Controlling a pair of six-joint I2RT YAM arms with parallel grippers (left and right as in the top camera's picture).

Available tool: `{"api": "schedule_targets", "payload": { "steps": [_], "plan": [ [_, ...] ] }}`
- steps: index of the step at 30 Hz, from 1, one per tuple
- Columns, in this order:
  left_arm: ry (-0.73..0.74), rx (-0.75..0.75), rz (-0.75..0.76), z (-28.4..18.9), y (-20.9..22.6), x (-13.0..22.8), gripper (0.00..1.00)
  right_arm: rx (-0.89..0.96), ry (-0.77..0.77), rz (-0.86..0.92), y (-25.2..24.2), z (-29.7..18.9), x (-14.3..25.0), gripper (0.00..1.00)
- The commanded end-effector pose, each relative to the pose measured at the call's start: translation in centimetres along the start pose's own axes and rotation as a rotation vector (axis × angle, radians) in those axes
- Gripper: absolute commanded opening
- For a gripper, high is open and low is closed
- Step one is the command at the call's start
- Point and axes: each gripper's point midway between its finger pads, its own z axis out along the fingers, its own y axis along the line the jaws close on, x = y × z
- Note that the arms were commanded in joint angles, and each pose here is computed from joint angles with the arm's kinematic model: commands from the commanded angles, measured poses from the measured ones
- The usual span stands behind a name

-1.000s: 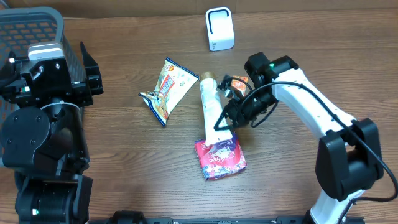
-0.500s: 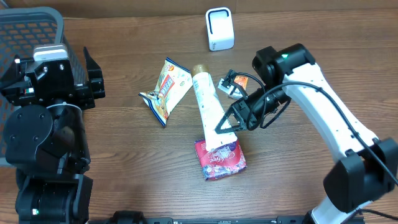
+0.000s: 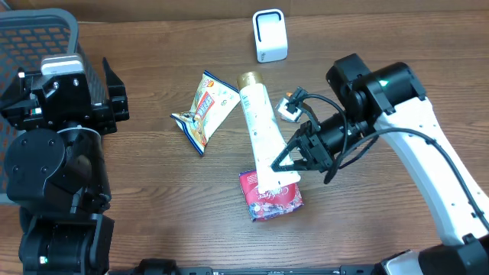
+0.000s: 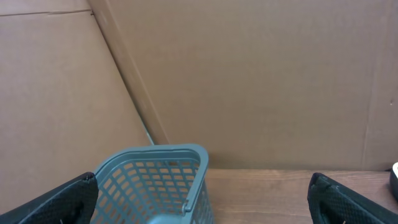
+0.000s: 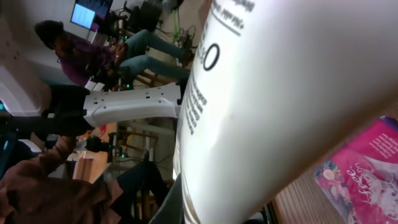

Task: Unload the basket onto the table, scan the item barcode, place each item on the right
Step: 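Carry the upright tube toward the white scanner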

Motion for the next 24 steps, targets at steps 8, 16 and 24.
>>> {"api": "schedule_targets", "payload": {
  "steps": [8,16,24],
  "plan": [
    [0.007,0.008,0.003,0.2,-0.2,0.3,1.0,-0.043,-0.07,-0.086,2.8,-0.9,-1.3,0.04],
    [0.007,0.008,0.003,0.2,-0.2,0.3,1.0,-0.13,-0.119,-0.006,4.3,-1.1,-2.1,0.04],
    [0.007,0.008,0.003,0.2,-0.2,0.3,1.0,-0.181,-0.136,0.088,5.0,-1.2,-2.6,0.04]
  ]
}}
